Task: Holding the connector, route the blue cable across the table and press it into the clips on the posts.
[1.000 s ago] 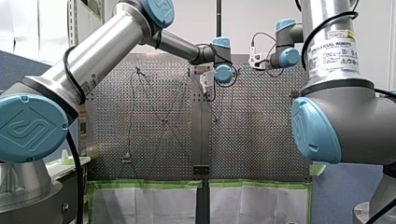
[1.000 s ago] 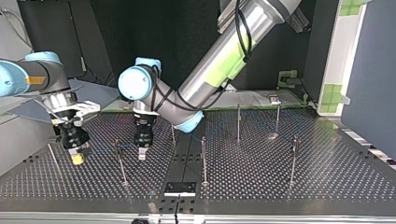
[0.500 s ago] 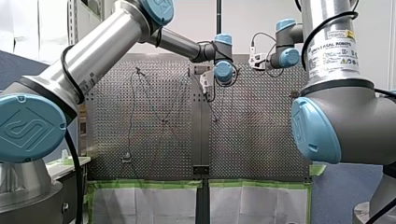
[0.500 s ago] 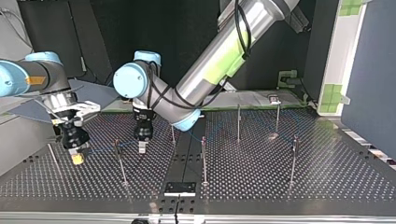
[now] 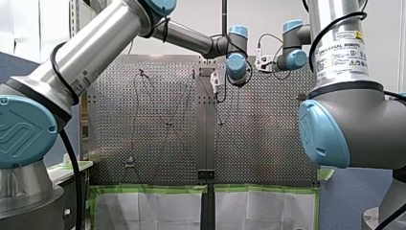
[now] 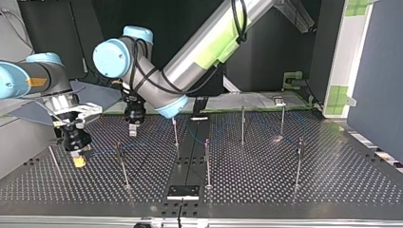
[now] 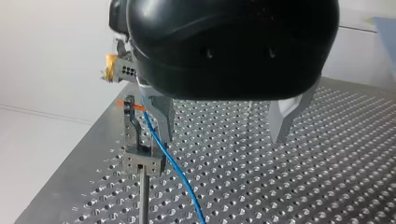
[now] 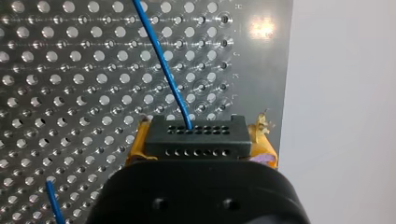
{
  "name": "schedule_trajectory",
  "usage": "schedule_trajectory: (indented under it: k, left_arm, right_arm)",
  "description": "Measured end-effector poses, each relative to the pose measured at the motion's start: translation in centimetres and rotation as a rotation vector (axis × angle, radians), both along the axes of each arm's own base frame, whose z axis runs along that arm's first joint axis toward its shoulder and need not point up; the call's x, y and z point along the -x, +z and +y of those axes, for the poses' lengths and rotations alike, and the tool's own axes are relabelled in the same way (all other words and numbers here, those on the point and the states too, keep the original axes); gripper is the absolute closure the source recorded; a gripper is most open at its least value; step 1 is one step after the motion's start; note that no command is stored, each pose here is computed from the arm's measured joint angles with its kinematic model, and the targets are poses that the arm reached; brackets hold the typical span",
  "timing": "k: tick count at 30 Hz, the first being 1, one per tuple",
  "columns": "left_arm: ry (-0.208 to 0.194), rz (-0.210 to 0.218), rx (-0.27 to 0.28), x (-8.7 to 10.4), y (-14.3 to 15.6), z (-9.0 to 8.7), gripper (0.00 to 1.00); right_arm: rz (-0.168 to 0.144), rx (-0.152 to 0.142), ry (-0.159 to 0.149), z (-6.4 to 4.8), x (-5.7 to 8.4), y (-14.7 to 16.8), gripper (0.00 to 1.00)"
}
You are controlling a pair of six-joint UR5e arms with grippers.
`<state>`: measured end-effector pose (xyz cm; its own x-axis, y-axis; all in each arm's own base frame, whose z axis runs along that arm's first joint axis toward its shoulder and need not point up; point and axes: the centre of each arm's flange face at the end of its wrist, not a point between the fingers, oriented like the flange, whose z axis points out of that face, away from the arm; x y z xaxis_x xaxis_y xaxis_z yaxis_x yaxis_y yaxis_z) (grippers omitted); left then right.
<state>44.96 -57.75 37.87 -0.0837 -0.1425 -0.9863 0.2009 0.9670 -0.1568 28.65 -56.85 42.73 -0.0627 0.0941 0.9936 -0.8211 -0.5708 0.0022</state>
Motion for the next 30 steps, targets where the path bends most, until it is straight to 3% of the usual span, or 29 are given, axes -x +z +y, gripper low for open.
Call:
schedule_trajectory:
  k: [7,13,26,30]
  left_arm:
    - [-0.004,-0.018,-0.003,1.4,1.3,0.7,0.00]
    - [-0.004,-0.055,0.036,2.8,3.1,1.5,0.00]
    - [0.106,-0.127,0.169,4.1,6.4,5.4,0.00]
    - [0.113,-0.142,0.222,4.8,7.2,6.1,0.00]
  right_arm:
    - [0.000,-0.001,0.001,0.0,-0.1,0.0,1.00]
    - [0.000,-0.003,0.003,0.1,-0.1,-0.1,1.00]
    - [0.004,-0.002,0.010,0.4,-0.8,-0.1,1.00]
    - [0.005,-0.003,0.013,0.6,-1.1,-0.1,1.00]
